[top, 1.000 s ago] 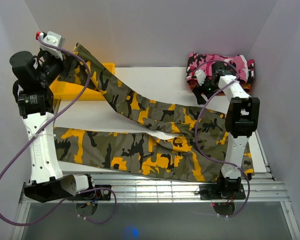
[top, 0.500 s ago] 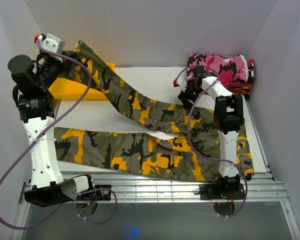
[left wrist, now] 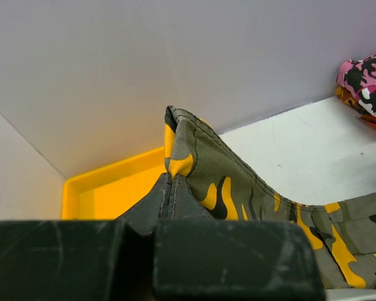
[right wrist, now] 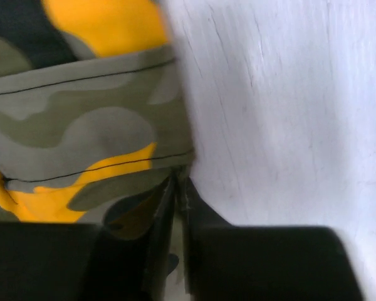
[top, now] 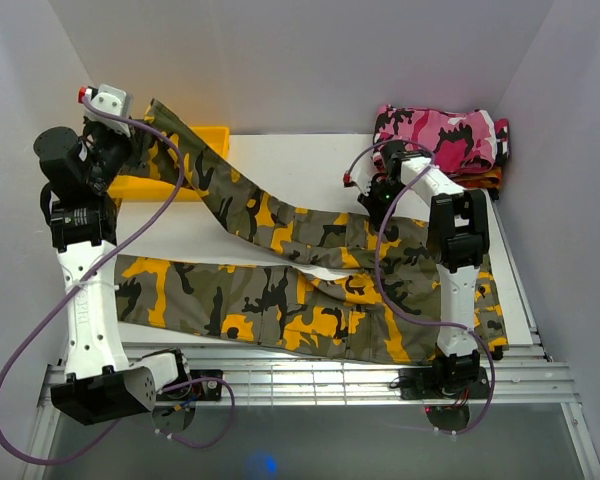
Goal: Fold and stack the trousers
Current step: Flatten the trousers out
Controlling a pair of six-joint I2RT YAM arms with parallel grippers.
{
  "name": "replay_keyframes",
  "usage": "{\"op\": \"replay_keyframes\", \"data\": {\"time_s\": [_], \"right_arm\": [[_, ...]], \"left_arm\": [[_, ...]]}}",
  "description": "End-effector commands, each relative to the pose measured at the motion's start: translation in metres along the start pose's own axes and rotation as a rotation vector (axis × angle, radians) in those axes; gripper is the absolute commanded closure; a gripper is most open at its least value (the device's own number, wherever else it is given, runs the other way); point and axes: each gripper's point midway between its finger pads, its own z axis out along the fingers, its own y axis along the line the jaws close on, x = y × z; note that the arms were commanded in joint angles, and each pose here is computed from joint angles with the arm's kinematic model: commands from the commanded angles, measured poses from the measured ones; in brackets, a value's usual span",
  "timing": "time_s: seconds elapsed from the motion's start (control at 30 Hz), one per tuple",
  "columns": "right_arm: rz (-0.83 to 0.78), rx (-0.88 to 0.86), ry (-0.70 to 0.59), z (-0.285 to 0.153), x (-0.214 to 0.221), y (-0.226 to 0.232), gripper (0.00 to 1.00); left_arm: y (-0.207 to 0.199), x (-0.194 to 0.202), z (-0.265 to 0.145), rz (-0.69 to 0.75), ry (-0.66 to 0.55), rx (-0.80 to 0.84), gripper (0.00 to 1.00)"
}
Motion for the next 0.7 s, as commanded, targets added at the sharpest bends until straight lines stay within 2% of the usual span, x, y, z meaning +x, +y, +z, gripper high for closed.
{"op": "replay_keyframes", "data": {"time_s": [0.0,0.07,0.17,0.3,0.43,0.47,0.5,0.53,0.57,0.63,0.67], "right_arm": [[-0.03,-0.004,0.062,-0.008,0.003,0.001,0.92],[-0.002,0.006,0.06,-0.01,0.004,-0.004,0.92],[-0.009,0.096,-0.009,-0.045,-0.015,-0.018,0.92],[-0.017,0.262,-0.142,-0.125,-0.047,-0.026,0.92],[-0.011,0.411,-0.248,-0.193,-0.056,-0.025,0.92],[0.001,0.411,-0.254,-0.195,-0.05,-0.017,0.92],[-0.03,0.483,-0.297,-0.223,-0.058,-0.011,0.92],[-0.022,0.514,-0.309,-0.232,-0.053,-0.008,0.92],[-0.004,0.504,-0.304,-0.224,-0.041,0.003,0.92],[-0.044,0.62,-0.363,-0.261,-0.042,0.018,0.92],[-0.052,0.629,-0.386,-0.265,-0.04,0.028,0.92]], "left_arm": [[0.01,-0.01,-0.007,0.012,-0.042,-0.074,1.0],[0.015,-0.009,-0.009,0.016,-0.046,-0.105,1.0],[0.025,-0.004,-0.014,0.038,-0.053,-0.174,1.0],[0.032,-0.007,-0.032,0.076,-0.073,-0.261,1.0],[0.04,-0.013,-0.054,0.111,-0.098,-0.36,1.0],[0.043,-0.012,-0.059,0.119,-0.101,-0.388,1.0],[0.048,-0.014,-0.068,0.129,-0.101,-0.439,1.0],[0.048,-0.021,-0.081,0.148,-0.113,-0.467,1.0],[0.05,-0.022,-0.09,0.164,-0.109,-0.498,1.0],[0.058,-0.029,-0.119,0.171,-0.104,-0.614,1.0],[0.056,-0.017,-0.127,0.153,-0.047,-0.625,1.0]]}}
